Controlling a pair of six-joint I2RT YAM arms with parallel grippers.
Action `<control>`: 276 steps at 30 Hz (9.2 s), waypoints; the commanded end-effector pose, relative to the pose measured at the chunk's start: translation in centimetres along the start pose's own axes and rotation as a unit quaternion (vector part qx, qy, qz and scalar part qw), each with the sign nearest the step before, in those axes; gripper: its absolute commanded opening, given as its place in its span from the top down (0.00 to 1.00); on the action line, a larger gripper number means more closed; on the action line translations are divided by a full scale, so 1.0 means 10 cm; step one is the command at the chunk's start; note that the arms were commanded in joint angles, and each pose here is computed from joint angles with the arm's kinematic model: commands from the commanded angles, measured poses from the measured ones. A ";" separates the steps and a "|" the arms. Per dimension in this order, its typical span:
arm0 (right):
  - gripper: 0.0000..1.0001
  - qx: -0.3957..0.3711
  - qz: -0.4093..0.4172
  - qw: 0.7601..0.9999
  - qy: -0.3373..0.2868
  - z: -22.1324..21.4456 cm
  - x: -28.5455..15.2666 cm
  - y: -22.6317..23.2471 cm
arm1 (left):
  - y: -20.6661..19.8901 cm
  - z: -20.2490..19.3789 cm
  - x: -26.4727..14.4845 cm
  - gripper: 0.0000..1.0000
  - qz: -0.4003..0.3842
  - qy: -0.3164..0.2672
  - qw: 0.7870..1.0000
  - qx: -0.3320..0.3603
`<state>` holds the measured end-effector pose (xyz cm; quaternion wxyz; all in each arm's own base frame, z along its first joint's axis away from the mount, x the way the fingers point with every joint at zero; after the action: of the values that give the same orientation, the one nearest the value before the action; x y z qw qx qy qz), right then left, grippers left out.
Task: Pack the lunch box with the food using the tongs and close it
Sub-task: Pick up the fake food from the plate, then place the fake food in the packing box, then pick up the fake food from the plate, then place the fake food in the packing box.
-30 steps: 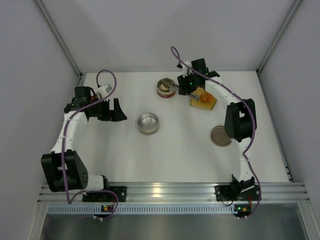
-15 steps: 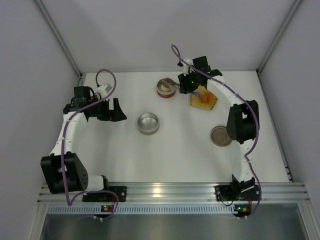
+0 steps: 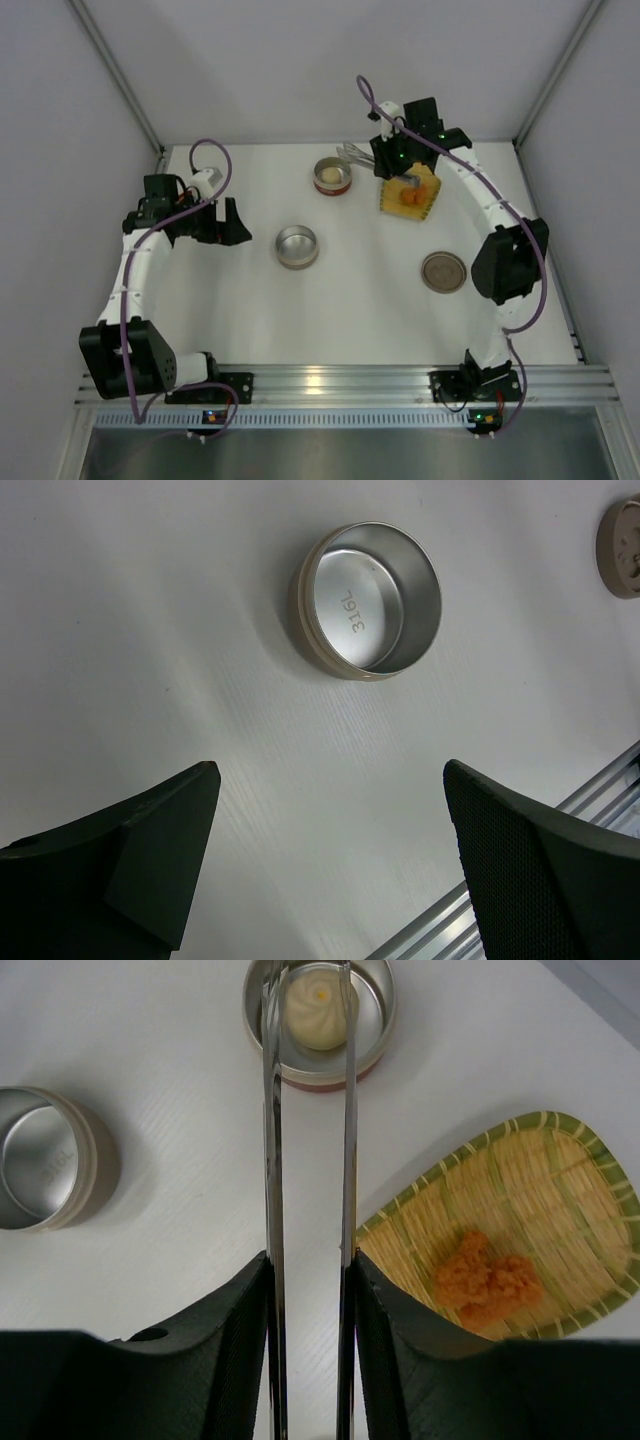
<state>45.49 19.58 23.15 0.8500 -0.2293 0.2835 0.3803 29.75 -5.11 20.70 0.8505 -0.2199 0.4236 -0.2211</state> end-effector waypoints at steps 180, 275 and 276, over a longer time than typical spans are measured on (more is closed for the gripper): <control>0.52 -0.122 0.164 0.979 0.013 0.29 -0.36 1.84 | 0.14 0.00 -0.32 0.02 -0.033 -0.025 0.999 -0.025; 1.00 -0.095 0.100 0.990 0.036 -0.03 -0.41 1.56 | 0.16 0.00 -0.32 0.02 -0.023 -0.028 0.999 -0.026; 1.00 -0.098 0.102 0.989 0.036 -0.02 -0.40 1.58 | 0.16 0.00 -0.32 0.02 -0.023 -0.029 0.999 -0.025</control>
<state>29.83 24.35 21.00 0.7541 -0.2899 0.3520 0.4726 28.13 -2.08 20.60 0.8390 -0.2711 0.4205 -0.2138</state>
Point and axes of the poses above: each gripper's point midway between its finger pads, its own x axis out along the fingers, its own y axis along the line the jaws close on, z = x × y, the point moved 3 cm from there along -x, back along the fingers, and after that the axes turned 15 degrees about -x, right-handed, at the moved point
